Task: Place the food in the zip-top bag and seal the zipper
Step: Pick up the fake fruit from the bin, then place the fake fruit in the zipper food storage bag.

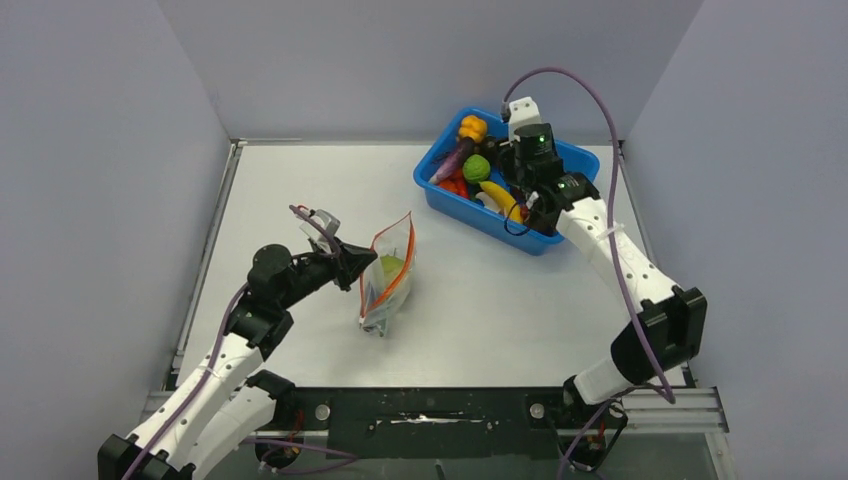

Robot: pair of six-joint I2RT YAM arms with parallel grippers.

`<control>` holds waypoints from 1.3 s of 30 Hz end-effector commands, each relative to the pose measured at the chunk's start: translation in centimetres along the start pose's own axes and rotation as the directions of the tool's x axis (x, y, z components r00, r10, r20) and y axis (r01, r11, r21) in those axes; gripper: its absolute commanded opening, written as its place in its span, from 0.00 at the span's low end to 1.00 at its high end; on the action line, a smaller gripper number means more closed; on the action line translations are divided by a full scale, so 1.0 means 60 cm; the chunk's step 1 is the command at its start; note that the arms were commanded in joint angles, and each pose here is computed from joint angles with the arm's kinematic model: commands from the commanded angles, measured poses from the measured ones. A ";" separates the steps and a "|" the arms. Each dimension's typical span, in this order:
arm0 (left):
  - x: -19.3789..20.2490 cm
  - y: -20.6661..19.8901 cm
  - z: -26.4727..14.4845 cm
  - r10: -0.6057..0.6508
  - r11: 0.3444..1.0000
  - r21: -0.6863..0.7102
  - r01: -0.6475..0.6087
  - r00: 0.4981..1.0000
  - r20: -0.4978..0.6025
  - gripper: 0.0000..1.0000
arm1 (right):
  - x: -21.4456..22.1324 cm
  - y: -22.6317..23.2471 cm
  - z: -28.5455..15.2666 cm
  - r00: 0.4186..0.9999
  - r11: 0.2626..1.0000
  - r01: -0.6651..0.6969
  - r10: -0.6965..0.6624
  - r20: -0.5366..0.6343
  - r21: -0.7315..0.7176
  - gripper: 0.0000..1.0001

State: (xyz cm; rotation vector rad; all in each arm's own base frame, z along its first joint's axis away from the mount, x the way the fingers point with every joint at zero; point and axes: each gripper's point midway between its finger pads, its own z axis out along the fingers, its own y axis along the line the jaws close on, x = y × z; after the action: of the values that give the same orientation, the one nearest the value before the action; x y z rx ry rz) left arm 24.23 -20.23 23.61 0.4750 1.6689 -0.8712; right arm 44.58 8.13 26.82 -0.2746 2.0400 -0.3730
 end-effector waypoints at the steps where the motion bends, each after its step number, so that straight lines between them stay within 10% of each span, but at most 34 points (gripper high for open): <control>1: -0.085 -0.005 0.006 0.014 0.999 -0.032 -0.010 0.994 0.108 0.00 | -0.094 0.028 -0.099 0.962 0.989 -0.045 0.080 0.260 -0.138 0.40; 11: -0.112 -0.001 0.016 -0.028 0.998 -0.054 0.035 0.992 0.127 0.00 | -0.157 0.152 -0.287 0.824 0.811 0.063 0.286 0.489 -0.581 0.42; 23: -0.118 -0.017 0.013 -0.066 0.998 -0.011 0.068 0.987 0.144 0.00 | -0.183 0.276 -0.376 0.747 0.454 0.140 0.535 0.395 -0.880 0.41; 39: -0.119 -0.029 0.008 -0.083 0.997 0.020 0.081 0.984 0.155 0.00 | -0.122 0.402 -0.318 0.853 0.428 0.090 0.433 0.291 -0.899 0.41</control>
State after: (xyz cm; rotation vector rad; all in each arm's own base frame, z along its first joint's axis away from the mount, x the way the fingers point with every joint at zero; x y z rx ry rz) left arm 25.80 -20.30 26.37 0.3093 1.7040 -0.9157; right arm 29.39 35.33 31.15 -0.7411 1.5719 0.9600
